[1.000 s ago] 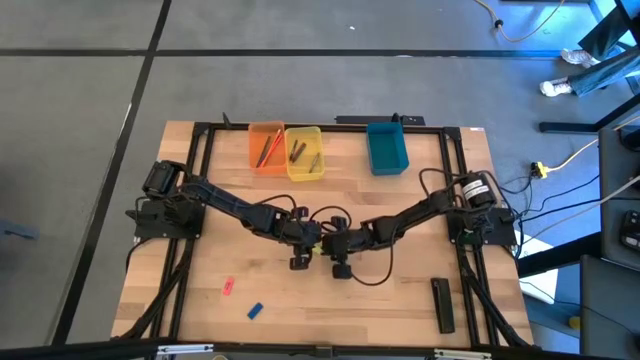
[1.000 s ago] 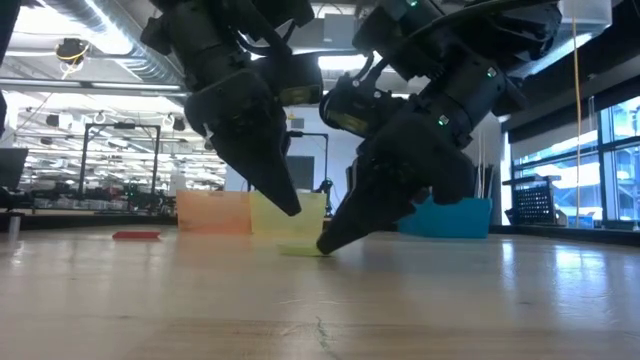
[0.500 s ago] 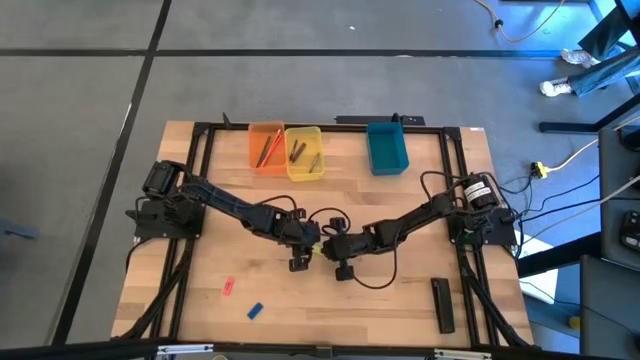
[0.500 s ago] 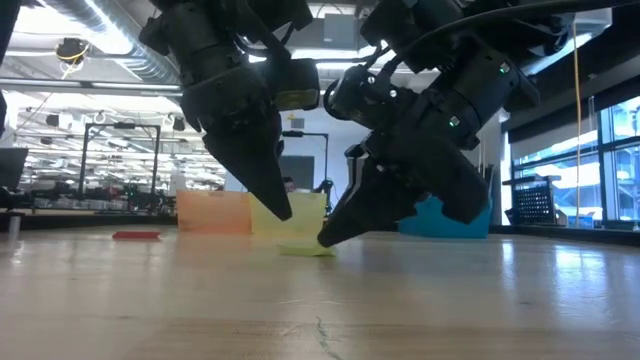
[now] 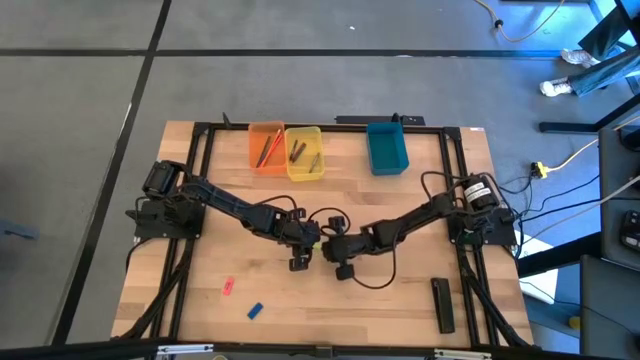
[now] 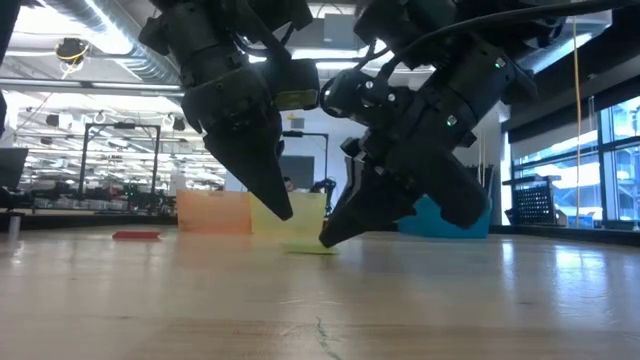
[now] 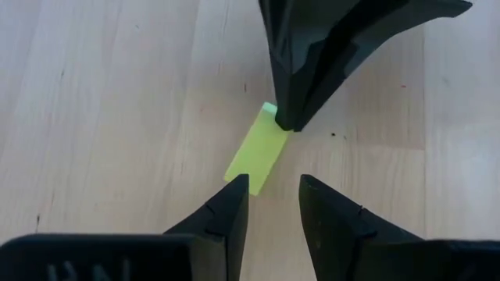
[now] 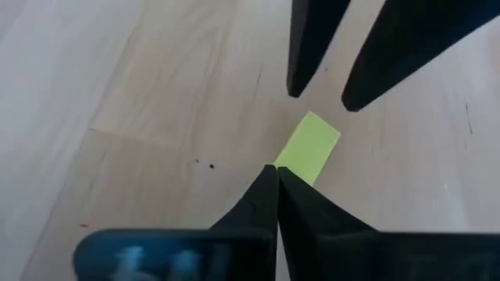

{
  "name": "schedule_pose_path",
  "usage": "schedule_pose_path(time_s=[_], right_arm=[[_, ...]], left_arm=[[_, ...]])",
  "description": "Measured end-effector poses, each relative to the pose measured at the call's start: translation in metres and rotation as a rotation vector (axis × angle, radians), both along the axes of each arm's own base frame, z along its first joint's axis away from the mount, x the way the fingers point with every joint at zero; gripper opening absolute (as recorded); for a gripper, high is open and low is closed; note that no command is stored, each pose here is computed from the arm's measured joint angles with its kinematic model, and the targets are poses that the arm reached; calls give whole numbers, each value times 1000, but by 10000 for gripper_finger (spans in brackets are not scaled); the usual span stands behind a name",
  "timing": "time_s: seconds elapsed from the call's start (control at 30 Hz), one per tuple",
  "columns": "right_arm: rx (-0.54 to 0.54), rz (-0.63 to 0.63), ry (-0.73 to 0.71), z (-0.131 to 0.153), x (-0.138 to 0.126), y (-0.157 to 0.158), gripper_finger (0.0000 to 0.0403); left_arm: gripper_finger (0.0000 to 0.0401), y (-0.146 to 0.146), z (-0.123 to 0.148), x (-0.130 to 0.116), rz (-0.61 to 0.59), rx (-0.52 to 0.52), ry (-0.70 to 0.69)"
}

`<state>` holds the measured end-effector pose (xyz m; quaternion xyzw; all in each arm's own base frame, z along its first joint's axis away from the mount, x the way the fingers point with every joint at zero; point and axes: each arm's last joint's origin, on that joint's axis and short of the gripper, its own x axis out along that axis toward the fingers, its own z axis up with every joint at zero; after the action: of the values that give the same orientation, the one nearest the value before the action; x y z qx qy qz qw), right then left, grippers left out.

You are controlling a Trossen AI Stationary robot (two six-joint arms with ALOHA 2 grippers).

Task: Sort crayons/erasers/pens/pencils in bins
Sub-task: Put the yellow eraser into the blue bin

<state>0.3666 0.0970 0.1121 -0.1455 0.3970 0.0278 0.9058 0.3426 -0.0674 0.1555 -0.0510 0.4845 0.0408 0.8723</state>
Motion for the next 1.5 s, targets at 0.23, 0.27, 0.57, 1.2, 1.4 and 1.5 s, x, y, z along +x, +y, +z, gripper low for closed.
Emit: schedule_pose_path(time_s=[0.23, 0.27, 0.57, 1.2, 1.4, 1.5], right_arm=[[-61, 81, 89, 4, 1, 1, 42], [-73, 98, 95, 5, 1, 1, 49], [-128, 176, 100, 6, 3, -1, 122], [89, 33, 114, -6, 13, -30, 91], [93, 32, 115, -6, 13, -30, 55], [92, 33, 116, -6, 13, -30, 43]], left_arm=[[106, 0, 0, 0, 0, 0, 0], [106, 0, 0, 0, 0, 0, 0], [106, 0, 0, 0, 1, 1, 0], [106, 1, 0, -1, 41, -1, 3], [106, 0, -1, -3, 35, -1, 24], [106, 0, -1, -3, 51, -9, 31]])
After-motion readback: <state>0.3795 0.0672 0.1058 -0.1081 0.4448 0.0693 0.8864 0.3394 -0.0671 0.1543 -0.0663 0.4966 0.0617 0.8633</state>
